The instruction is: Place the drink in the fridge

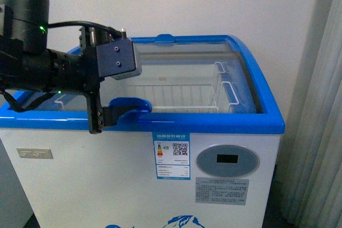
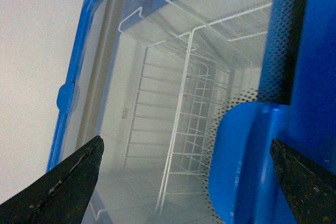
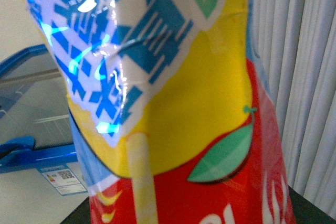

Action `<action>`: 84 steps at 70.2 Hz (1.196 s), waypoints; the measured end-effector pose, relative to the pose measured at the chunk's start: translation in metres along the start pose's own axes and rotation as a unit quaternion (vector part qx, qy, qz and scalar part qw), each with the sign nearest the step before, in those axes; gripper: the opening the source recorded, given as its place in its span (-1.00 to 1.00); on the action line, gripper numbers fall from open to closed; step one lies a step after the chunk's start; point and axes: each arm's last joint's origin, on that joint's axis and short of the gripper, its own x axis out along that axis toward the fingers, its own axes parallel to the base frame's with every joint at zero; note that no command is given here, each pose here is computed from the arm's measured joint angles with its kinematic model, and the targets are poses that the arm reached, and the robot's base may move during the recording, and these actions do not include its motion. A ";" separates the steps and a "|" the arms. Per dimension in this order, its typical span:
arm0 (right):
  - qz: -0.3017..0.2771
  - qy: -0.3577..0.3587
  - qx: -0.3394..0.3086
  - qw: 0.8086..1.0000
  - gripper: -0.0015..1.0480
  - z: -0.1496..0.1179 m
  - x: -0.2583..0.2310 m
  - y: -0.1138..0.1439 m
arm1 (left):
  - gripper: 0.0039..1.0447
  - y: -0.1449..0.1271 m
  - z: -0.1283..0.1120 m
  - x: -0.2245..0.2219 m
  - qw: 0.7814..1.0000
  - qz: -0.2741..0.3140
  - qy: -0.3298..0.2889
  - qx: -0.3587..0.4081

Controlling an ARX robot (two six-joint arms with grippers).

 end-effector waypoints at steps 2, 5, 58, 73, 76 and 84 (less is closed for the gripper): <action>0.000 0.000 0.000 1.000 -0.17 0.000 0.000 0.000 | 0.85 0.000 -0.002 0.002 1.000 -0.003 0.000 -0.002; 0.000 0.000 0.000 1.000 -0.17 0.000 0.000 0.000 | 0.85 0.002 -0.004 0.005 1.000 -0.005 -0.006 -0.006; 0.000 0.000 0.000 1.000 -0.17 0.000 0.000 0.000 | 0.85 0.093 -0.053 0.093 0.977 0.188 0.104 0.012; -0.001 0.000 0.000 1.000 -0.17 0.000 0.000 0.000 | 0.85 0.099 -0.038 0.065 0.940 0.279 0.157 -0.120; 0.000 0.000 0.000 1.000 -0.17 0.000 0.000 0.000 | 0.85 0.097 -0.033 0.055 0.934 0.276 0.163 -0.160; 0.000 0.000 0.000 1.000 -0.17 0.000 0.000 0.000 | 0.85 0.080 -0.005 0.006 0.908 0.256 0.129 -0.305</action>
